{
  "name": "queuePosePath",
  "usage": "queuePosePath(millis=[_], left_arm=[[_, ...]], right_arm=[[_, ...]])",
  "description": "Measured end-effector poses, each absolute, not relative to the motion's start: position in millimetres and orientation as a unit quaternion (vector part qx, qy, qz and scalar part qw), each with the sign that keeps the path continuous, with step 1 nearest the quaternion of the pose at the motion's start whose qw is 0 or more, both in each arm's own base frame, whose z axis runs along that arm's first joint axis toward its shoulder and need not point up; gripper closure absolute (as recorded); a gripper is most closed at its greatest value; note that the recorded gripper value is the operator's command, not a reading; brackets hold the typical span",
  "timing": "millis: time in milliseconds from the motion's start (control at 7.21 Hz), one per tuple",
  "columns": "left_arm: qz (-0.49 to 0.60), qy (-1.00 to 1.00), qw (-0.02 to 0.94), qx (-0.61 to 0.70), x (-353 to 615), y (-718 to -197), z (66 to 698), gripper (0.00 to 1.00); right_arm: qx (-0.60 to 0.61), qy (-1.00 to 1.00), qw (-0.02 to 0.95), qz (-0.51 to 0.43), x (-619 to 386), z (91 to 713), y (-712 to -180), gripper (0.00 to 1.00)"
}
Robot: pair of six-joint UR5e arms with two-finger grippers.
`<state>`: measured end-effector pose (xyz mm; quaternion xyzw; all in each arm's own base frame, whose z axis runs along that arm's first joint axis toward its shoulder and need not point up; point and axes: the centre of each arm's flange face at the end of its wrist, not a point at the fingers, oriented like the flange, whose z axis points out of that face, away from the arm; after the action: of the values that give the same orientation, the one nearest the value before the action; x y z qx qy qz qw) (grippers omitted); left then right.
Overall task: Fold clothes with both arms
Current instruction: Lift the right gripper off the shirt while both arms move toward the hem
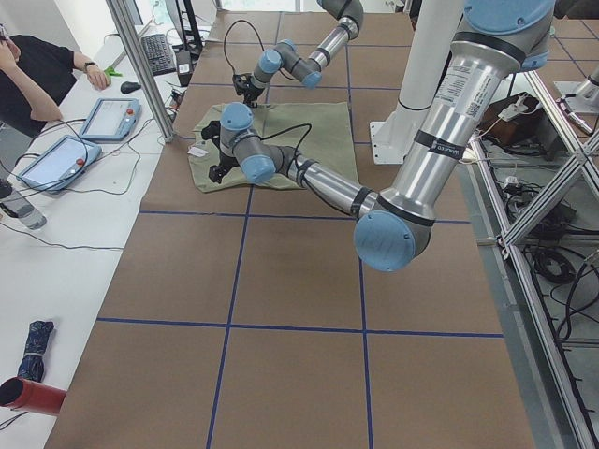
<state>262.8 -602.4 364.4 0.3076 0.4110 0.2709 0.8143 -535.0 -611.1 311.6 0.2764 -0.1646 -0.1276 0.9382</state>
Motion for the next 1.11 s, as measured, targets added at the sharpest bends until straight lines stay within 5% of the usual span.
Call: queuePosePath(millis=[139, 694, 1110], left_arm=[[0.271, 0.411, 0.814, 0.308, 262.8, -602.3, 364.3, 0.00], [0.224, 0.430, 0.822, 0.299, 256.9, -592.3, 351.9, 0.00], [0.115, 0.489, 0.828, 0.249, 249.6, -509.3, 330.8, 0.00]], right_arm=[[0.276, -0.162, 0.939, -0.129, -530.5, 318.3, -612.1, 0.01], [0.272, -0.288, 0.912, -0.108, -508.1, 327.7, -613.4, 0.00], [0.209, -0.417, 0.885, 0.007, -473.2, 316.6, -547.6, 0.00]])
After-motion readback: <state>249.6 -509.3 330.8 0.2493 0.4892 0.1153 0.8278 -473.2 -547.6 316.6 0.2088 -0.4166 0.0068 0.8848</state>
